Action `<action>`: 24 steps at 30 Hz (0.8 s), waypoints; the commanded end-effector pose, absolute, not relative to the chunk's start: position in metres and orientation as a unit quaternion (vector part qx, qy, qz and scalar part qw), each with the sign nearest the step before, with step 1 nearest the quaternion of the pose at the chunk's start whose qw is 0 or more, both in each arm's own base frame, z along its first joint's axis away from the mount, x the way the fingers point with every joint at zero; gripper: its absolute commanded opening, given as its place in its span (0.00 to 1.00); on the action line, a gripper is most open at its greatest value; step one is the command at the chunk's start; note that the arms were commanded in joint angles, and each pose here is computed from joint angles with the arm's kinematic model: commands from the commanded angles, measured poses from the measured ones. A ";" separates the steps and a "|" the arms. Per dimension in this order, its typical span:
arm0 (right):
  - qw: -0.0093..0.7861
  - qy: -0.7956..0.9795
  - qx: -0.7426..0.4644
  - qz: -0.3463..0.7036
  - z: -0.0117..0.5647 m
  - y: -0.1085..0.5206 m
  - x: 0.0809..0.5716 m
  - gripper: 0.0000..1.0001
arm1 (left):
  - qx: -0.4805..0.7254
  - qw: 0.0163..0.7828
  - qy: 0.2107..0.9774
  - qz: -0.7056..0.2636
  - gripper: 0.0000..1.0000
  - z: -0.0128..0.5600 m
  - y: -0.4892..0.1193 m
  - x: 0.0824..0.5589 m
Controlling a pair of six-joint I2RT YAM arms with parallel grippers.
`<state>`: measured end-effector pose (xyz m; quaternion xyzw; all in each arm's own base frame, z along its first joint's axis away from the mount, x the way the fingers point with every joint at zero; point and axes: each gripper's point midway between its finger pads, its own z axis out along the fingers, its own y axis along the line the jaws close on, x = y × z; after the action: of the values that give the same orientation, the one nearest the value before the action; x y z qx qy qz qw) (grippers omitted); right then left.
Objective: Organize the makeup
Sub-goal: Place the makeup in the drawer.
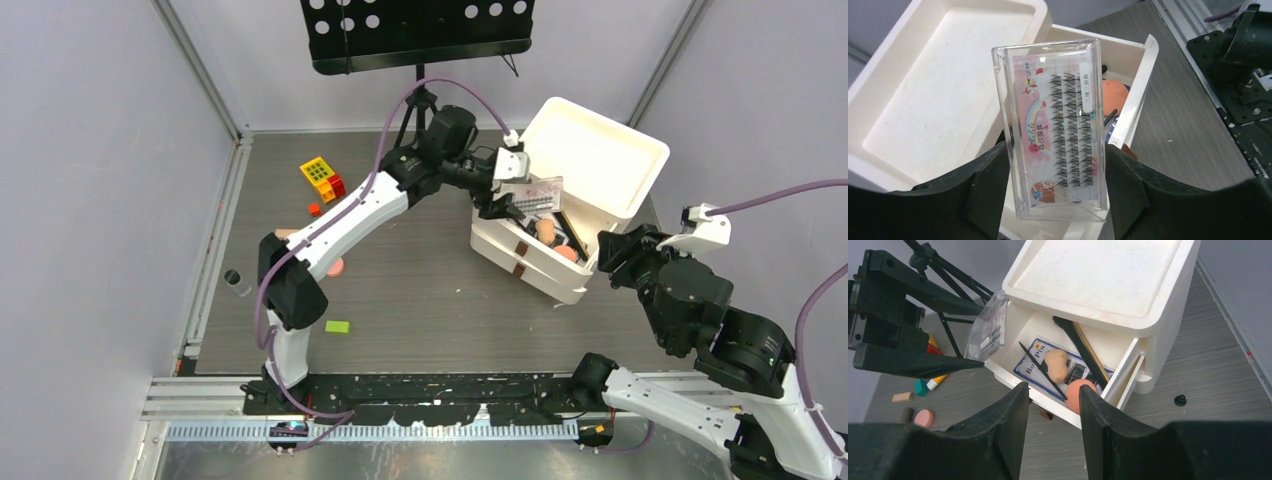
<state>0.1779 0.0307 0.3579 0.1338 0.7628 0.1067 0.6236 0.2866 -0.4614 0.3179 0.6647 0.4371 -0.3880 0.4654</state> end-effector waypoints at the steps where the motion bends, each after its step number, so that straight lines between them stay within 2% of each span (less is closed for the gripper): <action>1: 0.625 0.757 0.149 0.118 0.360 0.022 0.171 0.47 | 0.732 0.468 0.339 -0.360 0.40 0.325 -0.483 0.260; 10: 0.628 0.751 0.159 0.125 0.359 0.010 0.162 0.47 | 0.778 0.444 0.326 -0.303 0.40 0.281 -0.511 0.272; 14: 0.628 0.751 0.163 0.124 0.357 0.007 0.161 0.47 | 0.787 0.433 0.337 -0.281 0.44 0.268 -0.511 0.280; 18: 0.625 0.754 0.160 0.124 0.355 0.009 0.161 0.47 | 0.789 0.438 0.347 -0.256 0.54 0.260 -0.511 0.291; 20: 0.624 0.756 0.159 0.123 0.353 0.010 0.162 0.47 | 0.788 0.440 0.348 -0.253 0.66 0.260 -0.512 0.292; 24: 0.623 0.757 0.157 0.120 0.352 0.012 0.163 0.47 | 0.783 0.452 0.347 -0.250 0.81 0.269 -0.512 0.294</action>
<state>0.1615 0.0114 0.3494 0.1458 0.7625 0.1156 0.6197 0.2896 -0.5165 0.2600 0.7841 0.3425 -0.2643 0.4450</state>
